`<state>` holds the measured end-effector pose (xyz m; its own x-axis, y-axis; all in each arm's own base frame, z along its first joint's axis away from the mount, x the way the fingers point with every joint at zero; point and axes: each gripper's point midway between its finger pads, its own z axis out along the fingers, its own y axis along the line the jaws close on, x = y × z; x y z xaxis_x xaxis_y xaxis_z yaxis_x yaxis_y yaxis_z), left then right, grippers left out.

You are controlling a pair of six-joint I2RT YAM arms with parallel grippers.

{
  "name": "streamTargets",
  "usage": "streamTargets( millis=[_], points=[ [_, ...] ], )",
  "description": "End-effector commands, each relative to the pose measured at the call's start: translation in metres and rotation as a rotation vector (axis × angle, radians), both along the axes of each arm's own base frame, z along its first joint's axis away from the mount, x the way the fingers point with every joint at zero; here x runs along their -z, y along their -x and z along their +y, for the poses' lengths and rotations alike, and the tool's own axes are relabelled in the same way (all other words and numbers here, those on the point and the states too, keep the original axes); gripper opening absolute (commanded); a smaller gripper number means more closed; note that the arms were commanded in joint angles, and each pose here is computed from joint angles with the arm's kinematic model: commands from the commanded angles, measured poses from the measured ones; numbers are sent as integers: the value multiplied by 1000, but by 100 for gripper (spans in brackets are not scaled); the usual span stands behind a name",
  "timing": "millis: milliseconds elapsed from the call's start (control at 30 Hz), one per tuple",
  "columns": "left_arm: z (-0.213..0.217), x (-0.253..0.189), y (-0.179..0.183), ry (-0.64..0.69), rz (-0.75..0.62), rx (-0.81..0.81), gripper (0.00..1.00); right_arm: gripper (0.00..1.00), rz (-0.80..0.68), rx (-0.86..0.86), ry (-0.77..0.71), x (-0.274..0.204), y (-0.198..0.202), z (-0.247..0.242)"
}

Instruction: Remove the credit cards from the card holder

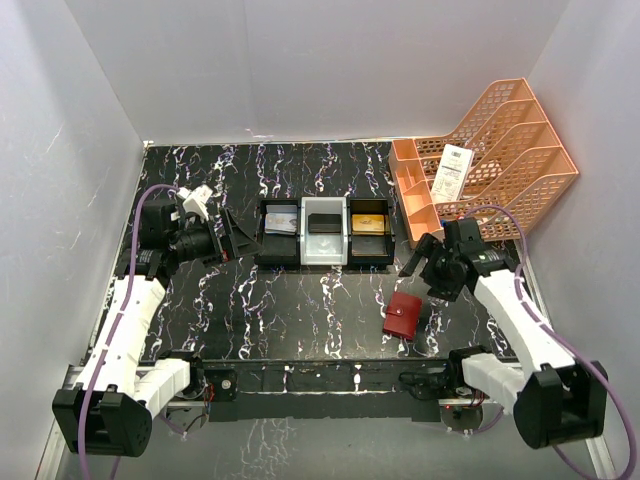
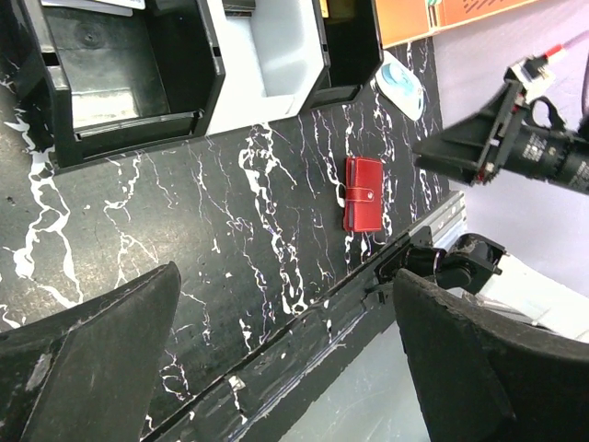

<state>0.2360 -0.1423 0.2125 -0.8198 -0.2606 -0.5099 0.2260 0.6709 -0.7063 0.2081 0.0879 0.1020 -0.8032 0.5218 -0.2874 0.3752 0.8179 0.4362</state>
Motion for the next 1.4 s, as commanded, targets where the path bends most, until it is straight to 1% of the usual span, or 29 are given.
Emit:
streamTargets(
  millis=[0, 67, 167, 267, 333, 433, 567, 667, 733, 800, 900, 967, 1067, 1167, 1267, 1333, 1367],
  points=[
    [-9, -13, 16, 68, -8, 53, 99, 82, 24, 39, 123, 10, -19, -19],
    [-15, -16, 23, 91, -10, 80, 99, 81, 58, 40, 100, 23, -12, -15],
    [-24, -13, 34, 112, -1, 108, 98, 79, 72, 67, 67, 34, 1, -12],
    [-41, -1, 47, 104, 23, 153, 98, 75, 71, 25, -64, 43, 17, 9],
    [-54, 10, 53, 95, 53, 176, 97, 69, 97, -26, -153, 52, 31, 24],
    [-71, 25, 59, 51, 83, 202, 94, 66, 131, -97, -230, 58, 44, 43],
    [-90, 42, 60, -8, 112, 202, 89, 62, 115, -236, -258, 51, 49, 88],
    [-94, 63, 57, -86, 180, 143, 84, 58, 86, -272, -263, 43, 47, 125],
    [-96, 72, 58, -108, 203, 126, 85, 58, 74, -315, -259, 42, 47, 148],
    [-97, 77, 58, -122, 208, 107, 85, 58, 82, -348, -214, 44, 49, 161],
    [-95, 77, 59, -136, 203, 95, 85, 63, 85, -314, -23, 48, 45, 147],
    [-91, 76, 60, -153, 192, 92, 86, 66, 44, -272, 47, 39, 36, 134],
    [-86, 74, 59, -172, 166, 85, 88, 69, -74, -188, 129, 13, 17, 112],
    [-82, 70, 56, -177, 137, 64, 93, 73, -129, -63, 245, -2, 1, 70],
    [-79, 63, 52, -176, 98, 40, 96, 74, -112, 5, 282, 3, -16, 28],
    [-78, 60, 50, -176, 83, 32, 97, 73, -72, 31, 256, 11, -26, 5],
    [-78, 59, 49, -176, 78, 33, 97, 73, -58, 27, 240, 14, -27, 1]
  ],
)
